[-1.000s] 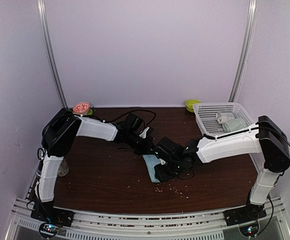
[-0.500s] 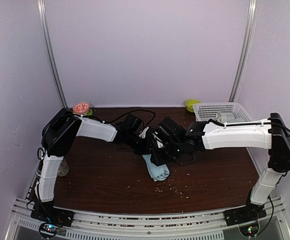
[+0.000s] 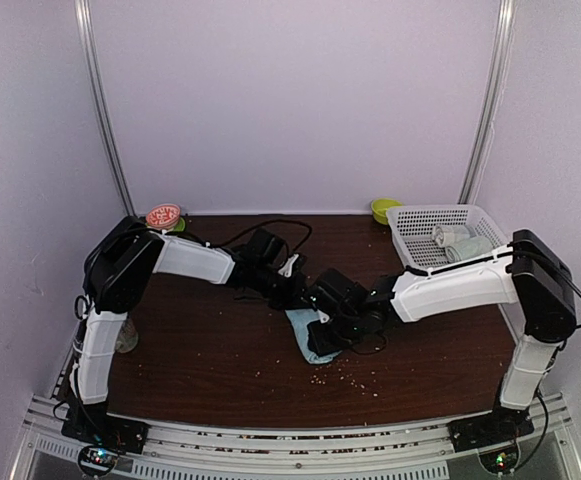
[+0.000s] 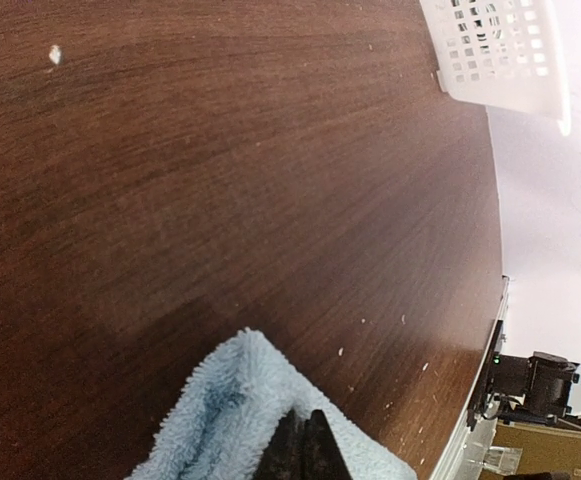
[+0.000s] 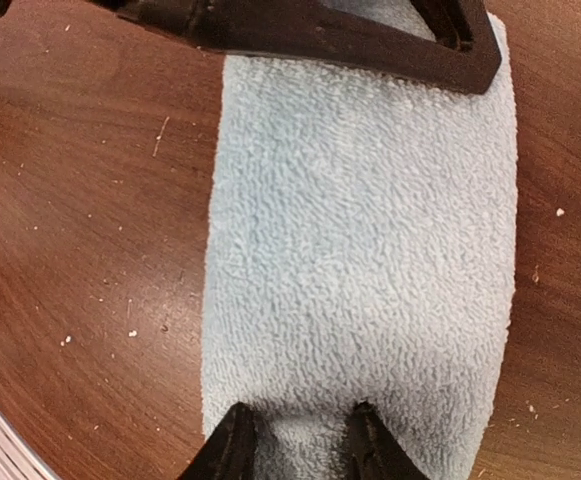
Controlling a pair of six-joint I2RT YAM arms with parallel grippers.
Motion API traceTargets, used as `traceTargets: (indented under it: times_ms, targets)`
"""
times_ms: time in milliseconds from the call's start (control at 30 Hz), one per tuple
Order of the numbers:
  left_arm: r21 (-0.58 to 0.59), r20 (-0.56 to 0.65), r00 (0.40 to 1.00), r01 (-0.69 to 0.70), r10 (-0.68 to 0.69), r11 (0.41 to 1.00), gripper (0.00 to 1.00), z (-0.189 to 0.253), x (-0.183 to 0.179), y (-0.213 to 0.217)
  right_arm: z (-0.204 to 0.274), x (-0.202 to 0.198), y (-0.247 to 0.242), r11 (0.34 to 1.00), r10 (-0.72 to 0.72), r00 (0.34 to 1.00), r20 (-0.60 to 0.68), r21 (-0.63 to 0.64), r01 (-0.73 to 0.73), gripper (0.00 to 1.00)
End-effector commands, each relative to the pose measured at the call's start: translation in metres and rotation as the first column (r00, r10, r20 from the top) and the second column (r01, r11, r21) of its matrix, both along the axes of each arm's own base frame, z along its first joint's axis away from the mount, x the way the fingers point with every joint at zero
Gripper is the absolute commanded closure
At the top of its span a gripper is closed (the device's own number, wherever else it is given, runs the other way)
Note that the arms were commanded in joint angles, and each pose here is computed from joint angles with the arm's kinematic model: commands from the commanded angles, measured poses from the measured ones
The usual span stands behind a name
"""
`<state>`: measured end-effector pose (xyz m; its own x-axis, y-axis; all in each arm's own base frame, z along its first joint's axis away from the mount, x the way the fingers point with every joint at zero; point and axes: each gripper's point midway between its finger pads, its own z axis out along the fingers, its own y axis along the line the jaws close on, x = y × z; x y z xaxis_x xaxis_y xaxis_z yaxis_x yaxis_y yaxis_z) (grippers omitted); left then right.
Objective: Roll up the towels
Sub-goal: Pick up the towel from the center of the board.
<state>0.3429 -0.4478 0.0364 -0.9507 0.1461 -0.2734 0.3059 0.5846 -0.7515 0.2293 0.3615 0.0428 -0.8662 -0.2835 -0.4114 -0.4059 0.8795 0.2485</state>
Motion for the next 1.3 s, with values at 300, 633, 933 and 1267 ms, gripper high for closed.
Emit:
traceTargets:
  times_ms: [300, 633, 933, 1267]
  targets:
    - [0.186, -0.104, 0.993, -0.036, 0.056, 0.982, 1.0, -0.077, -0.014, 0.036, 0.059, 0.008, -0.023, 0.999, -0.04, 0.991, 0.126, -0.006, 0.041, 0.51]
    - [0.174, -0.103, 0.993, -0.036, 0.054, 0.984, 1.0, -0.076, -0.015, 0.035, 0.062, 0.036, -0.019, 0.966, -0.099, 0.995, -0.013, 0.238, 0.099, 0.26]
    - [0.165, -0.104, 0.993, -0.035, 0.052, 0.986, 1.0, -0.074, -0.015, 0.034, 0.027, 0.048, -0.004, 0.953, -0.097, 0.989, -0.114, 0.277, 0.125, 0.17]
    - [0.154, -0.101, 0.994, -0.034, 0.05, 0.987, 1.0, -0.068, -0.016, 0.034, -0.018, 0.047, -0.006, 0.977, -0.091, 0.979, -0.181, 0.176, 0.123, 0.15]
